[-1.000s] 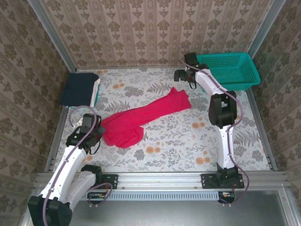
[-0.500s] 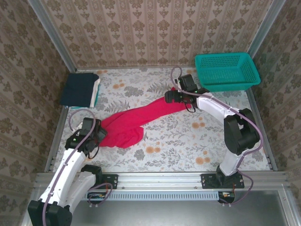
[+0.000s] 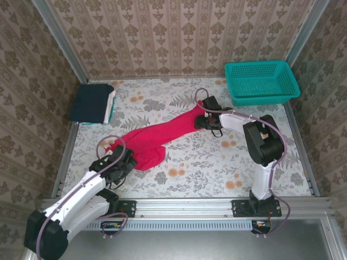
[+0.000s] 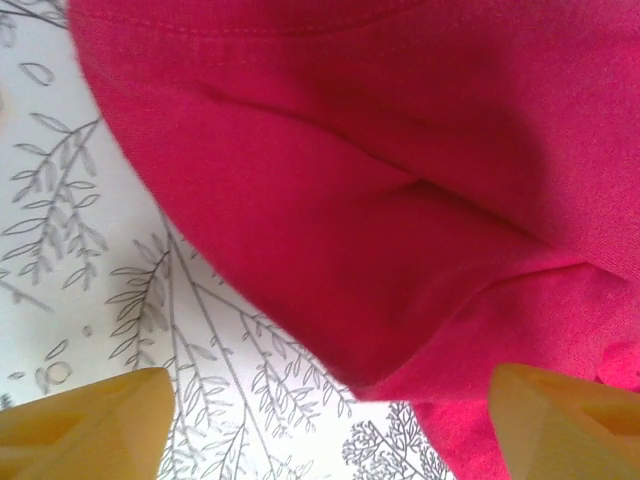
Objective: Fold and stack the t-shirts
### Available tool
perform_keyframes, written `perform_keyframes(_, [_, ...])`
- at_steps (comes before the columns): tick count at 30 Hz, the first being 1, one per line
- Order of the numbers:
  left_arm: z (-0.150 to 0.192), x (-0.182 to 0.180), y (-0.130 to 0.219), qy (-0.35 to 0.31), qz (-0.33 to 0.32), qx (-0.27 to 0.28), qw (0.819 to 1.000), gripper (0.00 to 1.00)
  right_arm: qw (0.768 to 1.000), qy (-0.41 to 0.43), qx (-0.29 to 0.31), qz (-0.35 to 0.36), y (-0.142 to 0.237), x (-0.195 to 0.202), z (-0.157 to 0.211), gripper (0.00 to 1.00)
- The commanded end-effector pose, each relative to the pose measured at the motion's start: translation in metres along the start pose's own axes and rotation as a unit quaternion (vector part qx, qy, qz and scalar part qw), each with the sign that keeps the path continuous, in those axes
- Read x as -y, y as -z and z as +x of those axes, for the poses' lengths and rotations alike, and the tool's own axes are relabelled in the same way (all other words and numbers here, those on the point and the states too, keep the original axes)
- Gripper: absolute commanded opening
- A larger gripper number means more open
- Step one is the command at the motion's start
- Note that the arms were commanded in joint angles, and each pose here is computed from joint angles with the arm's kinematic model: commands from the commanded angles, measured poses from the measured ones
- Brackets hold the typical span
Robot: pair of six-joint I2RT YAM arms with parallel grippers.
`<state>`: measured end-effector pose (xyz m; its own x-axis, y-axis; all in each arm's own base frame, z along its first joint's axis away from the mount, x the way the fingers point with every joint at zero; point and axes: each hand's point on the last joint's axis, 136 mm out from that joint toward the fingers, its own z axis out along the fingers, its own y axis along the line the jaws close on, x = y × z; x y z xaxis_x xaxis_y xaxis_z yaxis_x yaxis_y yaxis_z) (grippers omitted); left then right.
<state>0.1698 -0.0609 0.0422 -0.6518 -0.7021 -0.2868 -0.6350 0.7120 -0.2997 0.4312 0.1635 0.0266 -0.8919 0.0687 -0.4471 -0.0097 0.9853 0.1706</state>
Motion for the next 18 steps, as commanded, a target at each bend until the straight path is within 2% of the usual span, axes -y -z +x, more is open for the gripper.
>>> perform_keyframes(1, [-0.005, 0.016, -0.006, 0.021, 0.027, 0.014, 0.999, 0.75, 1.000, -0.017, -0.001, 0.017, -0.005, 0.006, -0.009, 0.66])
perform_keyframes(3, [-0.006, 0.016, -0.010, 0.025, 0.027, 0.017, 0.999, 0.64, 1.000, -0.021, -0.007, 0.019, -0.009, 0.007, -0.008, 0.53])
perform_keyframes(5, [-0.006, 0.015, -0.017, 0.031, 0.025, 0.019, 0.999, 0.48, 0.999, -0.025, -0.003, 0.020, -0.007, 0.008, -0.010, 0.36])
perform_keyframes(7, [-0.009, 0.010, -0.022, 0.040, 0.018, 0.022, 0.999, 0.32, 0.999, -0.032, 0.021, 0.023, 0.003, 0.010, -0.019, 0.17])
perform_keyframes(9, [-0.014, 0.006, -0.024, 0.041, 0.013, 0.030, 0.999, 0.18, 0.998, -0.038, 0.051, 0.022, 0.018, 0.012, -0.028, 0.01])
perform_keyframes(12, [-0.022, 0.004, -0.020, 0.026, 0.010, 0.047, 0.999, 0.00, 0.993, -0.045, 0.105, 0.010, 0.050, 0.012, -0.046, 0.00])
perform_keyframes(18, [-0.045, 0.002, 0.000, 0.015, 0.013, 0.083, 0.996, 0.00, 0.984, -0.050, 0.172, -0.005, 0.105, 0.019, -0.064, 0.00])
